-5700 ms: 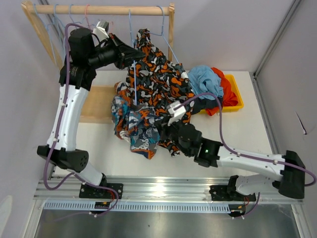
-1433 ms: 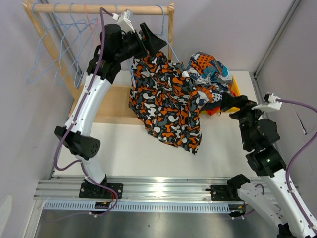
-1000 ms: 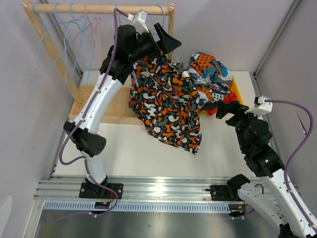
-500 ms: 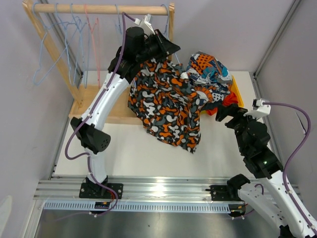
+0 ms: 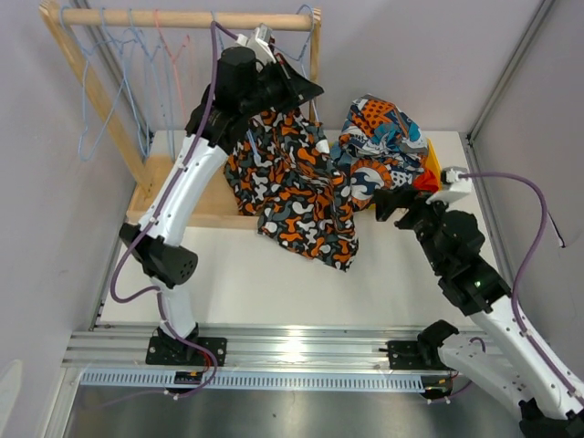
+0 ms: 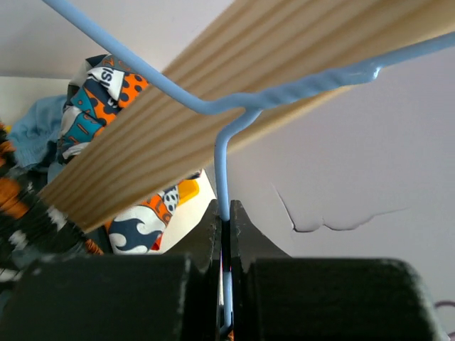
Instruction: Remove the shorts from the hanger
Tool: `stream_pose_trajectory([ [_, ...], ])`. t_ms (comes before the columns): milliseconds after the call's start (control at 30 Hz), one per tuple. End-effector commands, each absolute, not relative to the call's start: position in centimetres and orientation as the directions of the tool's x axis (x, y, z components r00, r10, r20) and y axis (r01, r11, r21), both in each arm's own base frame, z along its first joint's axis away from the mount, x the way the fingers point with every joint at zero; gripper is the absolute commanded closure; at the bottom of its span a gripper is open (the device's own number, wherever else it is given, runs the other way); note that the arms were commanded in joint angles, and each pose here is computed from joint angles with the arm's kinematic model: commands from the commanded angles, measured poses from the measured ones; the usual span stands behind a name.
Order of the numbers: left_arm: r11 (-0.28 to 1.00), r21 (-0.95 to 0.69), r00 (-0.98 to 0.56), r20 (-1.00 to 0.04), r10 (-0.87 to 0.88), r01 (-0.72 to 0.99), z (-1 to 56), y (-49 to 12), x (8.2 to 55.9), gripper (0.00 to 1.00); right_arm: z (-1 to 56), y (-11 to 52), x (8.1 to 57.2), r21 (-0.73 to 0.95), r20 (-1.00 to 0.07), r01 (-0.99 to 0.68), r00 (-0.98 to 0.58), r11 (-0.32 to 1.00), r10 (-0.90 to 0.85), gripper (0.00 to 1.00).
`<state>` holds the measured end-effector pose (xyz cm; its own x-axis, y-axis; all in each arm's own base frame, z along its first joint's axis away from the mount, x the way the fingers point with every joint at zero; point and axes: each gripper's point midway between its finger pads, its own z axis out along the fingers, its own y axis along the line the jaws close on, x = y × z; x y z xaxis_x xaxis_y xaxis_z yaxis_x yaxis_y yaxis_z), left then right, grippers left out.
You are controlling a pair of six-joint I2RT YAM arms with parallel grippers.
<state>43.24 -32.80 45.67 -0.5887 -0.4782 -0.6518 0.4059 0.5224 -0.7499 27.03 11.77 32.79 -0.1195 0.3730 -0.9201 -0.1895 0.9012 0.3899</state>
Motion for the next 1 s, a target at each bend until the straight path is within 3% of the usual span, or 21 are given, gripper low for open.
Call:
stream_pose_trajectory([
  [0, 0.412, -0.705, -0.485, -0.702, -0.521, 0.578, 55.4, -31.0, 37.3, 1.0, 39.3, 16.1, 26.7, 0.369, -0.922, -0.392, -0.039, 0.843, 0.386, 0.01],
  [367, 0.366, -0.713, -0.497, -0.688, -0.529, 0.598, 57.3, -29.8, 35.4, 1.0, 45.3, 27.8, 24.1, 0.289, -0.936, -0.586, -0.005, 0.757, 0.353, 0.01],
  [700, 0.324, -0.706, -0.481, -0.682, -0.551, 0.63, 59.8, -27.8, 33.4, 1.0, 41.8, 30.0, 25.0, 0.285, -0.95, -0.558, -0.055, 0.779, 0.308, 0.02],
  [767, 0.322, -0.707, -0.477, -0.679, -0.559, 0.629, 60.1, -27.4, 33.3, 1.0, 41.2, 30.2, 24.7, 0.285, -0.951, -0.57, -0.067, 0.771, 0.302, 0.16],
  [800, 0.316, -0.704, -0.474, -0.679, -0.561, 0.636, 60.4, -27.2, 32.9, 1.0, 40.9, 30.7, 24.2, 0.276, -0.954, -0.602, -0.074, 0.749, 0.292, 0.28],
  [833, 0.314, -0.707, -0.476, -0.676, -0.563, 0.633, 60.4, -27.1, 32.9, 1.0, 40.0, 31.0, 23.9, 0.278, -0.955, -0.61, -0.093, 0.742, 0.281, 0.62],
  [867, 0.311, -0.709, -0.478, -0.674, -0.563, 0.633, 60.4, -27.1, 32.9, 1.0, 39.6, 31.0, 23.9, 0.275, -0.957, -0.611, -0.097, 0.743, 0.274, 0.75],
  [933, 0.296, -0.704, -0.474, -0.673, -0.568, 0.646, 61.2, -26.9, 32.3, 1.0, 38.3, 31.2, 23.6, 0.28, -0.957, -0.614, -0.12, 0.738, 0.262, 0.92],
  [967, 0.286, -0.71, -0.48, -0.665, -0.572, 0.643, 61.3, -26.8, 32.2, 1.0, 37.9, 31.2, 23.5, 0.281, -0.958, -0.613, -0.128, 0.739, 0.258, 0.96],
])
